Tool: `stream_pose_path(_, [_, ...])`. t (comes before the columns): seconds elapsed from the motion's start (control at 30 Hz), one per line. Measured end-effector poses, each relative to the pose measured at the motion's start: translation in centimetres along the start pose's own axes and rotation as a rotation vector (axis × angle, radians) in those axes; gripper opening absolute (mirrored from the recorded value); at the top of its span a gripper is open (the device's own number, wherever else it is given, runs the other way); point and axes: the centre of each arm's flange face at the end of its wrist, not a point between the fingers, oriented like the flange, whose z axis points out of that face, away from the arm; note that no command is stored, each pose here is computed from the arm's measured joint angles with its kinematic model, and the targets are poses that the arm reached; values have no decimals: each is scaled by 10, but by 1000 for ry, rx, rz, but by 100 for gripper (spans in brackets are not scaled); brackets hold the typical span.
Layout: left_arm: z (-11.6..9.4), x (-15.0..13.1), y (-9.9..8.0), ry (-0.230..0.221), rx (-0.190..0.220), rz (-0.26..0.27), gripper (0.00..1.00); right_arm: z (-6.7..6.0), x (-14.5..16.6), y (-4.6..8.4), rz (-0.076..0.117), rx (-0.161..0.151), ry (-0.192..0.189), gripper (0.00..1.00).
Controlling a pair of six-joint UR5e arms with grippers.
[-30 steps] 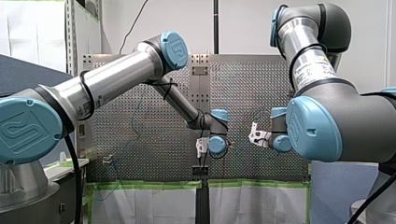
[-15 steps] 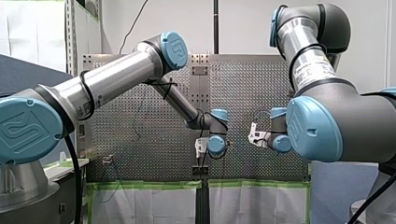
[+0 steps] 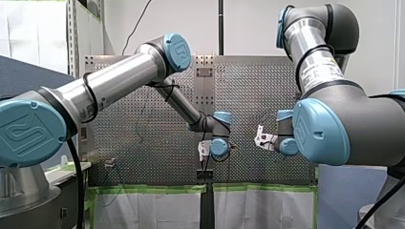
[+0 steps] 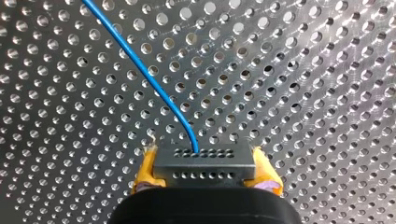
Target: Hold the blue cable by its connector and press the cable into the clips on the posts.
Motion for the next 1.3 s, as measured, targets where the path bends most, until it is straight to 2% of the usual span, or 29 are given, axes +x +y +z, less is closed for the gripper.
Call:
stream_pose_path(0.27, [6,-1,8,-1,-9,-14,0,3,3,2,-2,-1,10,0])
stream_pose_path(0.4, [10,-2,12,-4,3,-33,0,5,4,2,-2,-2,14,0])
stream_pose_path(0.73, [35,-22,20,-29,53,-129,0,10,8,3,-5,-2,26,0])
stream_pose_path(0.93, [51,-38,27,-42,63,-170,0,13,7,5,-5,-13,30,0])
stream_pose_path(1.3, [58,-41,40,-36,44,-162,0,21,5,7,-6,-17,37,0])
